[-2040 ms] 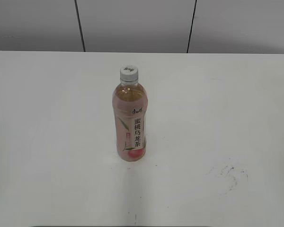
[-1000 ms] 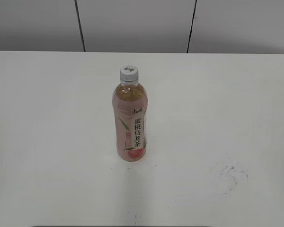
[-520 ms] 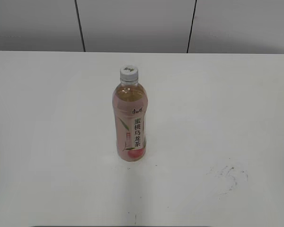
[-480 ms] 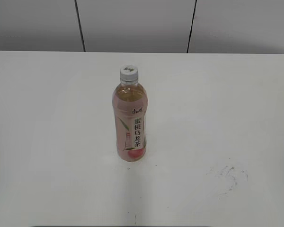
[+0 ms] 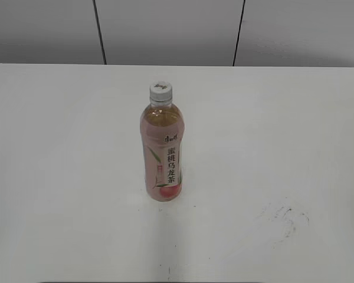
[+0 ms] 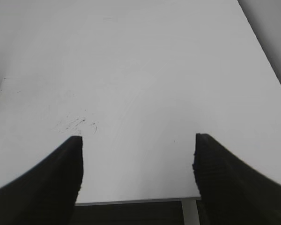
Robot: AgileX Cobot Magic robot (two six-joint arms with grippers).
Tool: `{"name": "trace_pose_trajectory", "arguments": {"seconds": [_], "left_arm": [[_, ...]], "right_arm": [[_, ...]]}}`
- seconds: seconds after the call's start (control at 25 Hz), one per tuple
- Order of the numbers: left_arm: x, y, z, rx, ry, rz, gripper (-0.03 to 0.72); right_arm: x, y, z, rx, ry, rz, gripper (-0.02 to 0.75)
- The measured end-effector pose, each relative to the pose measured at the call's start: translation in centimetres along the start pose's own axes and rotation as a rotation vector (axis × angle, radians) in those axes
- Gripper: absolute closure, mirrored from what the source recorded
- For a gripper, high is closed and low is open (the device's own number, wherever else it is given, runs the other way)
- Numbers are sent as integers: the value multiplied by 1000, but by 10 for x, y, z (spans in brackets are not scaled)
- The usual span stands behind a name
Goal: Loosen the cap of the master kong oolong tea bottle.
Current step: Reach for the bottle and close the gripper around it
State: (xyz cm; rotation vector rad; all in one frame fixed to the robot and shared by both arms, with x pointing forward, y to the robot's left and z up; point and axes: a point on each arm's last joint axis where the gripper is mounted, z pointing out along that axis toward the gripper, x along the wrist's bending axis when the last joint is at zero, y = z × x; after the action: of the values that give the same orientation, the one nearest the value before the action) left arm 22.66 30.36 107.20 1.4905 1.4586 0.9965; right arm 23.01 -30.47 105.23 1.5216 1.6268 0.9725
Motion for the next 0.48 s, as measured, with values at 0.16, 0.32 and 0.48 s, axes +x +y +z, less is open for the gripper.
{"name": "trace_pose_trajectory", "arguments": {"seconds": [0.16,0.32,0.48], "left_arm": [[0,0,0,-1,-3,-2,449],[-1,5,-2,-41,-10,12,449],[-2,24,1,-177,-17,23,449]], "right_arm": [[0,0,0,0,0,0,183],[0,0,0,0,0,0,183],[0,0,0,0,0,0,183]]}}
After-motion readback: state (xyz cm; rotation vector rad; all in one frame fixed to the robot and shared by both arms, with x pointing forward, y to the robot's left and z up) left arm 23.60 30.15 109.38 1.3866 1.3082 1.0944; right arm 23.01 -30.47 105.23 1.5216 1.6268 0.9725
